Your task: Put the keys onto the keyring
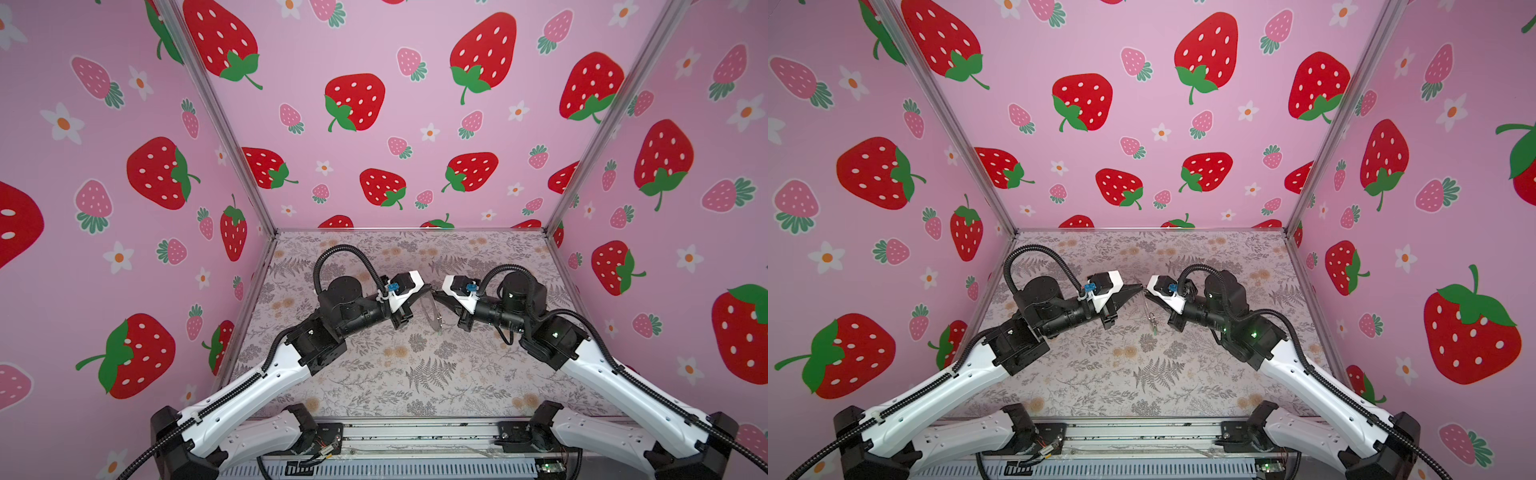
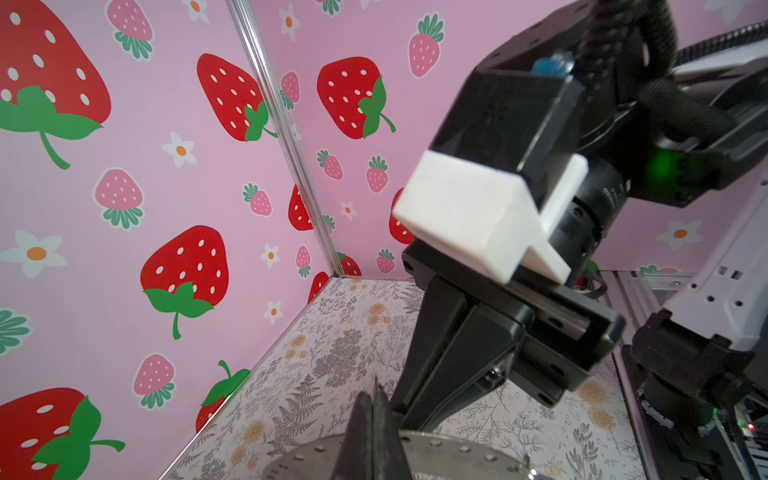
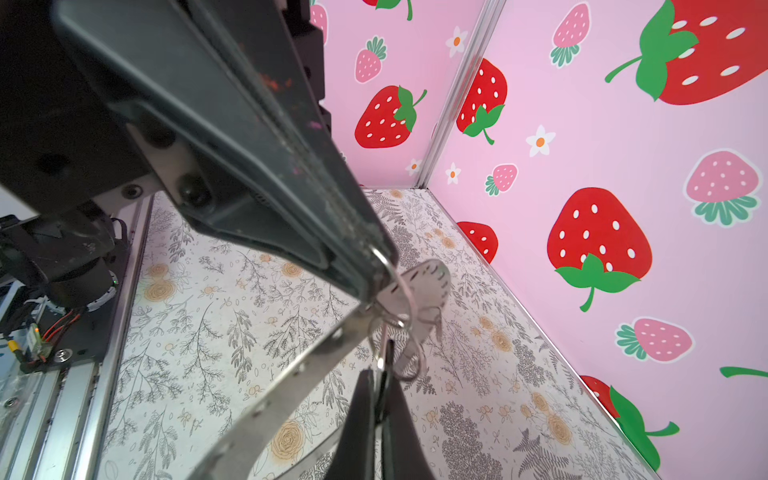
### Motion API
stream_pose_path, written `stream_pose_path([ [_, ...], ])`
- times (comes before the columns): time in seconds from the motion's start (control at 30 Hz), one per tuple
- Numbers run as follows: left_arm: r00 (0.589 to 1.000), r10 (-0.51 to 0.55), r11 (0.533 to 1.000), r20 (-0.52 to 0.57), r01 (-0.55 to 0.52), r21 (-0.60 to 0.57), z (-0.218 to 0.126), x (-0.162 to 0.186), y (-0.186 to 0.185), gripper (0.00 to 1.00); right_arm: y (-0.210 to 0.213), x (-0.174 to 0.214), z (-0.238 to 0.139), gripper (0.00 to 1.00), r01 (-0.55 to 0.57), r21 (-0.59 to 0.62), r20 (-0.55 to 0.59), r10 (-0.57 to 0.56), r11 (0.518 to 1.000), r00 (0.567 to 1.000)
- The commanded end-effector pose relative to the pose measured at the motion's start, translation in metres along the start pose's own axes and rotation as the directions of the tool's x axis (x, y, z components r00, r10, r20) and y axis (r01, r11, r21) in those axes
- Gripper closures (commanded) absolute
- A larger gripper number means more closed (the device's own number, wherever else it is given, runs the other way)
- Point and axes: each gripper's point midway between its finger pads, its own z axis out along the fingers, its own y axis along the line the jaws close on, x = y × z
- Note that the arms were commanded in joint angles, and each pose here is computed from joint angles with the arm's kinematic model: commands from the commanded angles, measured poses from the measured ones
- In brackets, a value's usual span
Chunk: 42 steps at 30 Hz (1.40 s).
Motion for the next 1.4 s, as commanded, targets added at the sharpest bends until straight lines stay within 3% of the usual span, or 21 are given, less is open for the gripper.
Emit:
stream_pose_path([
  [0.0,0.995,0.010,1.000,0.099,-0.007,-0.025,-0.006,-0.023,0.005,1.00,0.005,-0.004,0.002,1.00,0.018,-0.043,0.009,-0.017,0.999,1.000],
  [0.23,0.995,0.001,0.999,0.103,0.002,-0.032,-0.006,-0.021,0.006,1.00,0.006,0.006,0.009,1.00,0.018,-0.049,-0.029,-0.020,0.999,0.999],
  [0.3,0.995,-0.005,1.000,0.103,0.008,-0.029,-0.004,-0.019,0.006,1.00,0.005,0.001,0.009,0.91,0.021,-0.043,-0.012,-0.022,0.999,1.000],
  [0.37,0.995,-0.005,1.000,0.097,0.008,-0.030,-0.004,-0.017,0.005,1.00,0.002,-0.001,0.007,0.75,0.025,-0.020,-0.011,-0.025,0.999,1.000],
  [0.47,0.996,-0.002,1.000,0.090,0.004,-0.023,-0.007,-0.014,0.005,1.00,-0.008,0.002,-0.006,0.69,0.066,0.061,-0.034,-0.064,0.996,0.997],
  [0.63,0.994,-0.042,0.998,0.104,0.036,0.059,-0.013,-0.011,0.001,1.00,-0.015,-0.012,-0.039,0.71,0.135,0.143,0.011,-0.138,0.980,0.990],
  [0.8,0.991,-0.064,0.986,0.113,0.045,0.161,-0.014,-0.012,-0.007,1.00,0.007,-0.037,-0.044,0.81,0.166,0.014,0.118,-0.167,0.986,0.979],
  [0.93,0.993,-0.060,0.982,0.106,0.040,0.183,-0.014,-0.012,-0.010,1.00,0.018,-0.041,-0.031,0.81,0.140,-0.099,0.129,-0.126,0.985,0.984],
  [1.37,0.993,-0.048,0.973,0.106,0.022,0.231,-0.015,-0.013,-0.018,1.00,0.019,-0.038,-0.022,0.80,0.104,-0.133,0.112,-0.089,0.986,0.990],
])
